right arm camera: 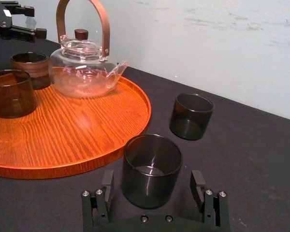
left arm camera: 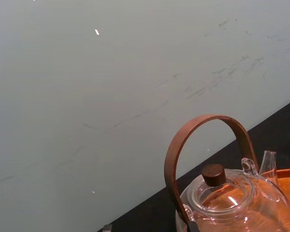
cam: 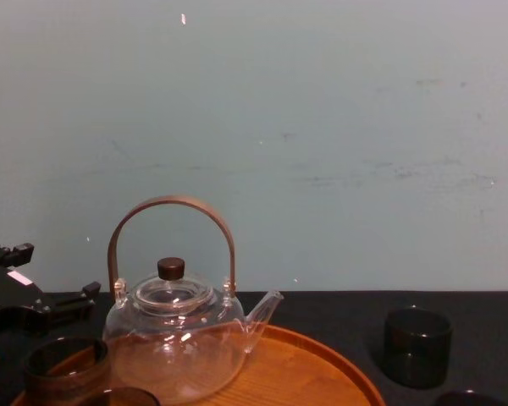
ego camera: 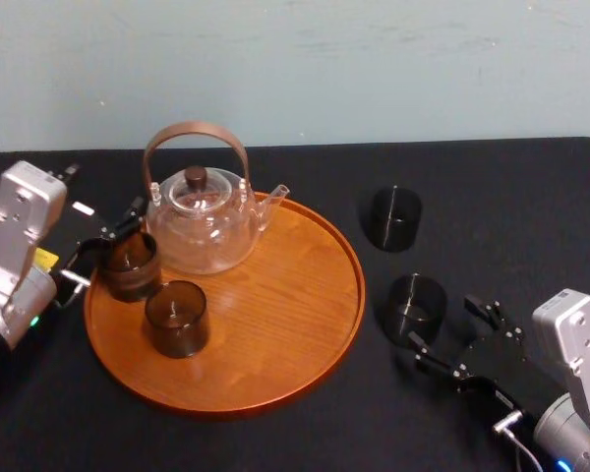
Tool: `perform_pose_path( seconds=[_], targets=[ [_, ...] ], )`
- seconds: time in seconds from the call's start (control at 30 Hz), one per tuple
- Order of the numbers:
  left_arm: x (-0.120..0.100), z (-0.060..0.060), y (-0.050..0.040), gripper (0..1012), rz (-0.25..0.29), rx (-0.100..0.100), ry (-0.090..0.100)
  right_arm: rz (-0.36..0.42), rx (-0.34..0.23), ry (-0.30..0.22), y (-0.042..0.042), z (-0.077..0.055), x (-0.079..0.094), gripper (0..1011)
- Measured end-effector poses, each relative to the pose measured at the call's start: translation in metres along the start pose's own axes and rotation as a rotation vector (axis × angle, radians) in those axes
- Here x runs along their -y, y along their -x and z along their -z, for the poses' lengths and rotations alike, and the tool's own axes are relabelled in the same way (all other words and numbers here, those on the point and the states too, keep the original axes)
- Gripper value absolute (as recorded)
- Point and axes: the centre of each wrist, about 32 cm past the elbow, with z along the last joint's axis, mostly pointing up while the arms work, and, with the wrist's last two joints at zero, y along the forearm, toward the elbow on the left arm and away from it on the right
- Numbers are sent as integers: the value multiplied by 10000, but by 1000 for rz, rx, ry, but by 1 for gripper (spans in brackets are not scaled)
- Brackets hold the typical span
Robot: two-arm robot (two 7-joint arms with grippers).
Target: Pick up the glass from the table and place it on the tray.
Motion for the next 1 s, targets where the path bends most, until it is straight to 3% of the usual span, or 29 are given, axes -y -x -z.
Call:
perform_pose_path(
  seconds=[0.33, 0.63, 1.0],
  targets=[
    [0, 0, 0, 1001, 0, 0, 0, -1, -14, 19, -43, 44, -72, 1002],
    [0, 0, 0, 1001, 0, 0, 0, -14, -16, 20, -143, 65, -267, 1002],
    [0, 0, 0, 1002, 0, 0, 0, -46, -20, 2, -192, 112, -503, 1002]
  ],
)
